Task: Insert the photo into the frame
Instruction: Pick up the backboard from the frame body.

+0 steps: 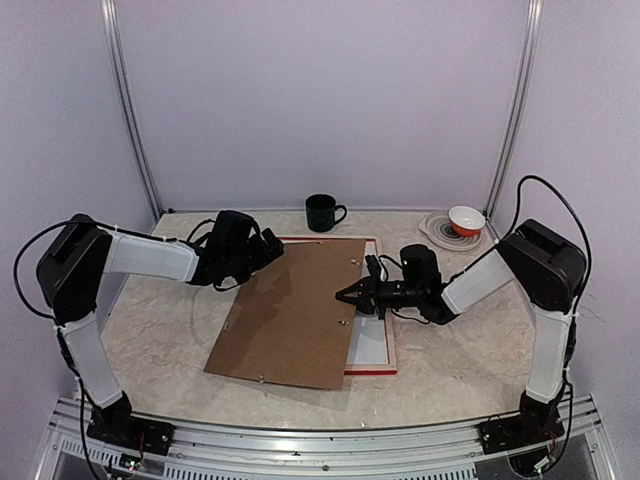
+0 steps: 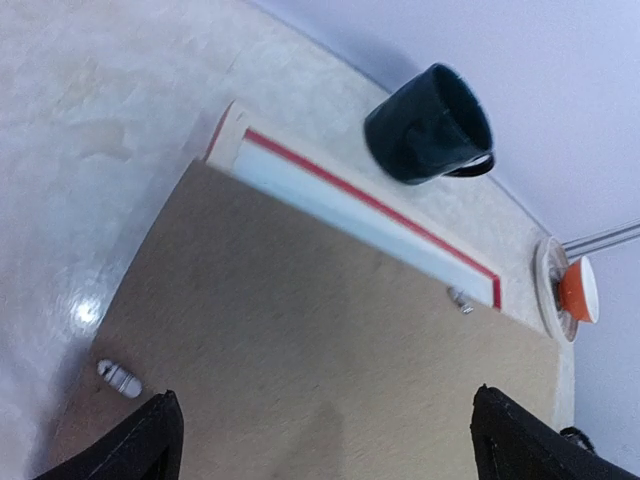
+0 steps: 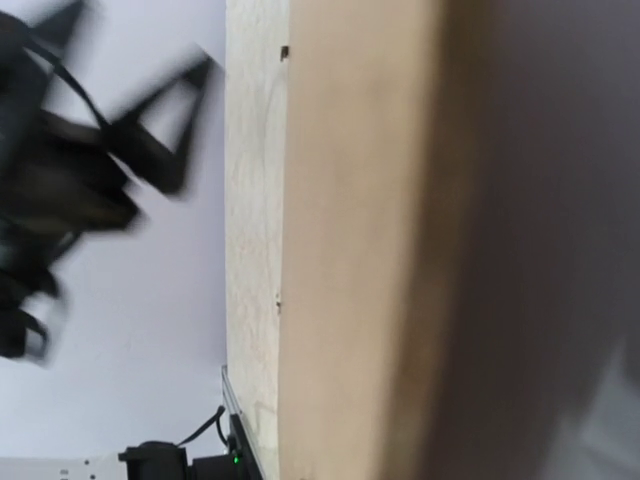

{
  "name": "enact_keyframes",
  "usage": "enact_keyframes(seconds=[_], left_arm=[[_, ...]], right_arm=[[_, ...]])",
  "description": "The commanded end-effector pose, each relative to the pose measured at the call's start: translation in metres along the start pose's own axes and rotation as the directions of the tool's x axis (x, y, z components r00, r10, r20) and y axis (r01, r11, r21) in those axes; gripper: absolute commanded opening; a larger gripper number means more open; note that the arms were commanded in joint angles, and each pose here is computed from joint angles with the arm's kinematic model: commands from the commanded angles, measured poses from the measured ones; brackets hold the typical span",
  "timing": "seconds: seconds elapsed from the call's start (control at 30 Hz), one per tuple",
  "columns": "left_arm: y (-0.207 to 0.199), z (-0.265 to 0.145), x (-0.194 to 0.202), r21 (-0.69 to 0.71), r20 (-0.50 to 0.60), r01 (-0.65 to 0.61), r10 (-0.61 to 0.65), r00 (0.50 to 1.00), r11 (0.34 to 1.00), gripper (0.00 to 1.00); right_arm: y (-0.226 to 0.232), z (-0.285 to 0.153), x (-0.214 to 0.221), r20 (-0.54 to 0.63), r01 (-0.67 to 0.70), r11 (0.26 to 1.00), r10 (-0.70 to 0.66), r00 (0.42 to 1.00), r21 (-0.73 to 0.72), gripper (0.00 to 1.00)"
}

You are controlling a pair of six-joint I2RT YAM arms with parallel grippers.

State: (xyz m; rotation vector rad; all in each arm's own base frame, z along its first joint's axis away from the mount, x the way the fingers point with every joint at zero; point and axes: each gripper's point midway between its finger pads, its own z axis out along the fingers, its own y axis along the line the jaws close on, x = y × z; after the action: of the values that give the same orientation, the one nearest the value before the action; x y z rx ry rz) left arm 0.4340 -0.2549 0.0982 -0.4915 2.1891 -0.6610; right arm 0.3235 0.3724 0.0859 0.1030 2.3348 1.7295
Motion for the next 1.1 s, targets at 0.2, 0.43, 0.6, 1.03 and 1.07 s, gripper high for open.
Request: enact_keyframes(seconds=[0.2, 0.43, 0.6, 1.03, 1.07], left_arm=[[-0.071, -0.014, -0.069, 0.079, 0.078, -0.102, 0.096, 0.992, 0.992, 0.99], [-0.030, -0.026, -0.049, 0.039, 0.059, -0.058, 0.056, 0.997, 0.998, 0.99], [-0.015, -0.033, -0.035, 0.024, 0.038, -0.049, 0.048, 0.998, 0.998, 0.99], [-0.037, -0.064, 0.014, 0.105, -0.051, -0.104, 0.110, 0.993, 0.989, 0.99], [-0.041, -0.070, 0.020, 0.116, -0.061, -0.120, 0.128, 0.990, 0.986, 0.99]], right_arm=[[0.000, -0.014, 0.004, -0.053, 0.063, 0.998, -0.064, 0.997, -0.012, 0.00], [0.001, -0.029, -0.016, -0.071, 0.063, 0.998, -0.064, 0.995, -0.011, 0.00], [0.006, -0.034, -0.029, -0.111, 0.077, 0.997, -0.080, 0.991, -0.030, 0.00], [-0.008, -0.045, -0.050, -0.126, 0.062, 0.997, -0.067, 0.990, -0.043, 0.00], [-0.009, -0.044, -0.050, -0.128, 0.058, 0.997, -0.064, 0.990, -0.046, 0.00]])
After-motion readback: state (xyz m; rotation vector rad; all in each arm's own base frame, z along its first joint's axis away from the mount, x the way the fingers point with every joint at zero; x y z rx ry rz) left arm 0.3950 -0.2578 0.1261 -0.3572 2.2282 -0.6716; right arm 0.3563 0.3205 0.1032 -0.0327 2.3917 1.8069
